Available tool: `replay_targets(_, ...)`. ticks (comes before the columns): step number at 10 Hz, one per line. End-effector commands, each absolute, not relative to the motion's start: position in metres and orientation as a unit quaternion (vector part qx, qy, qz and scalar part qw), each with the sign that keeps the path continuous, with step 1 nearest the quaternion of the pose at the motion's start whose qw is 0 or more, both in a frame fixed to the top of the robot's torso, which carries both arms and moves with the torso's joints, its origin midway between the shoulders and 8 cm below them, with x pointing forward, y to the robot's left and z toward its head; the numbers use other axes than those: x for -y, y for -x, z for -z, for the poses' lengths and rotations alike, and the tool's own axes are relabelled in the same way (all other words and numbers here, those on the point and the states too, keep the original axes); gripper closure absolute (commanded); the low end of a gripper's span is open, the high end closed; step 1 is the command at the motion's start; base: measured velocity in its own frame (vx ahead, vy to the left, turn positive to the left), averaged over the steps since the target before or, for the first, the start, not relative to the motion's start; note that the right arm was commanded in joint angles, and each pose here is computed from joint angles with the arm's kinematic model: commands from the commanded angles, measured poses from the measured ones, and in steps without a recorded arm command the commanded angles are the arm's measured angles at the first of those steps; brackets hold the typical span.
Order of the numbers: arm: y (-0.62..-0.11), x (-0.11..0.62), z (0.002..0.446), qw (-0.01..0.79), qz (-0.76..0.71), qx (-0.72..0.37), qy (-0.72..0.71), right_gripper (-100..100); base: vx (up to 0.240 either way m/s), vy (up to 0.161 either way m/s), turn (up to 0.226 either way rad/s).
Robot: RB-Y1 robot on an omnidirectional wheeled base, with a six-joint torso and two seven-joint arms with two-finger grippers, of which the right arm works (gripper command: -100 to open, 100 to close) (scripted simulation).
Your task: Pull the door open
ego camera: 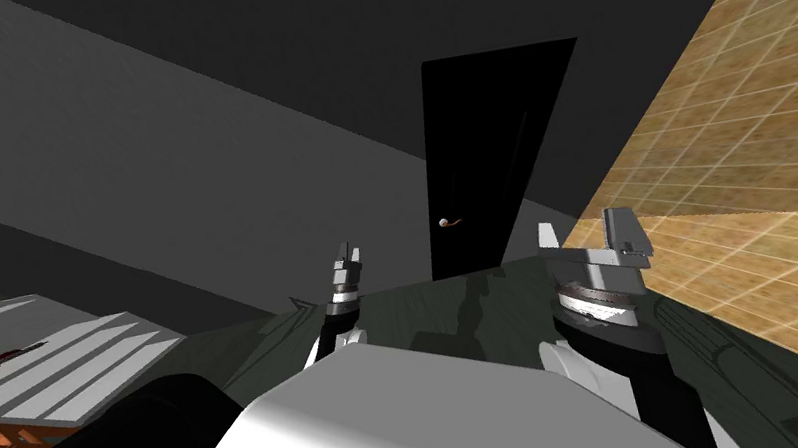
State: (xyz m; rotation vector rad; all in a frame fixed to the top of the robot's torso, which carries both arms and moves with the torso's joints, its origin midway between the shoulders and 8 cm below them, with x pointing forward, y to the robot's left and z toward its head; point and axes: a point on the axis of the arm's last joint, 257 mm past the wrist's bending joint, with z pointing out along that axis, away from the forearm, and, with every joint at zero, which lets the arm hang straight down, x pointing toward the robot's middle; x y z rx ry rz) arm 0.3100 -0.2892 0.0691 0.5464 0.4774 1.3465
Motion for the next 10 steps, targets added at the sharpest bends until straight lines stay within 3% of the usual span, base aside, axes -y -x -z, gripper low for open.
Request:
replay_targets(1,-0.321,0.289,-0.057,0.715,-0.611,-0.225,-0.255,-100,0.055,-0.108,0.087)
replay_targets(10,-0.372,0.285,0.003,0.683,-0.616,-0.266,-0.288,-100,0.07,-0.012,0.029)
